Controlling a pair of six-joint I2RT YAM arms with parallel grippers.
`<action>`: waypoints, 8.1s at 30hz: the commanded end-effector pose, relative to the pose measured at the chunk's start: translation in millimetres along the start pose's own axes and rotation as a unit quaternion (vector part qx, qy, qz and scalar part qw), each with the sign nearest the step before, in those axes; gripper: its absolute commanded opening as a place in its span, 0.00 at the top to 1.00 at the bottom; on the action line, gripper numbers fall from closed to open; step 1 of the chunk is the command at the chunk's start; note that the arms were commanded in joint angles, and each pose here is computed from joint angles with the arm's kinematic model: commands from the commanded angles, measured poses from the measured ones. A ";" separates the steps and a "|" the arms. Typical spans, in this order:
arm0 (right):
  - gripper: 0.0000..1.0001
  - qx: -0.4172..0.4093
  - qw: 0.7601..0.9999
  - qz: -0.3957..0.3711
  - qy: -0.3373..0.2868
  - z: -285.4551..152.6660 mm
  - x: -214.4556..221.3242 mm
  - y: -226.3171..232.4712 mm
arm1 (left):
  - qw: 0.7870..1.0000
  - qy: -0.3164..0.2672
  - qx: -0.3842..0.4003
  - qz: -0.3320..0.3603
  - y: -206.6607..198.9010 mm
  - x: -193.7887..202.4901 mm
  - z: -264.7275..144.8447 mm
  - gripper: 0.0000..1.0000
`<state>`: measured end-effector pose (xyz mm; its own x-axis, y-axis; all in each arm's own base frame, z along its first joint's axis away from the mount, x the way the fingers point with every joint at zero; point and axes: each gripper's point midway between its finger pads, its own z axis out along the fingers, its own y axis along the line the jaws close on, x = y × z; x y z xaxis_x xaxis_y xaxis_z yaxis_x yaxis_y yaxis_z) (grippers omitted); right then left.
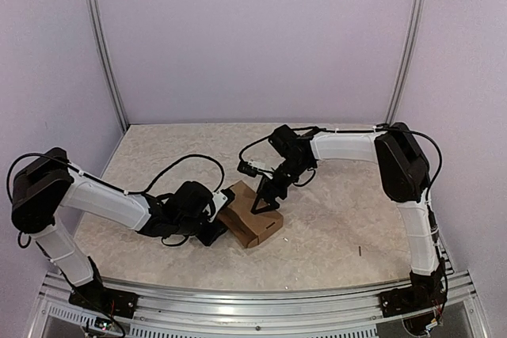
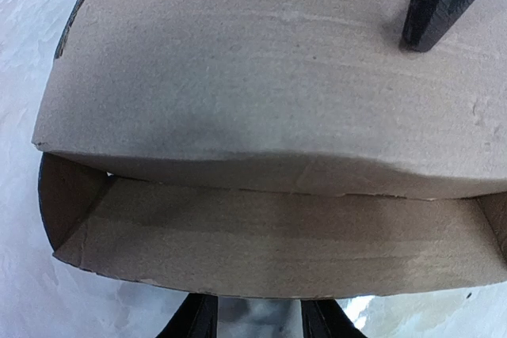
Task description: Fold the paper box
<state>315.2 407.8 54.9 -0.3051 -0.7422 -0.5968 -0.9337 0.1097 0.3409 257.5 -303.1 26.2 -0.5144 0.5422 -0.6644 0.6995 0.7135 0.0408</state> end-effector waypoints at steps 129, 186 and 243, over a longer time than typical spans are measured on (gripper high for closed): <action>0.02 0.142 0.985 -0.031 0.097 -78.8 100.6 -40.9 | 0.995 0.043 0.043 0.080 -71.1 15.0 -27.7 0.88; 0.15 0.112 0.973 -0.096 0.177 -80.0 119.2 12.0 | 0.993 0.021 0.052 0.105 -57.5 -18.5 -42.7 0.92; 0.68 0.092 0.990 -0.032 0.105 -45.3 60.4 -34.1 | 0.998 0.005 0.032 -0.057 72.0 -117.8 43.5 0.98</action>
<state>331.7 328.0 27.9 -0.2207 -0.8838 -0.4124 -0.9703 0.1559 0.1852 370.2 -345.1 63.3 -0.6092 0.4944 -0.6201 0.6831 0.7243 -0.0936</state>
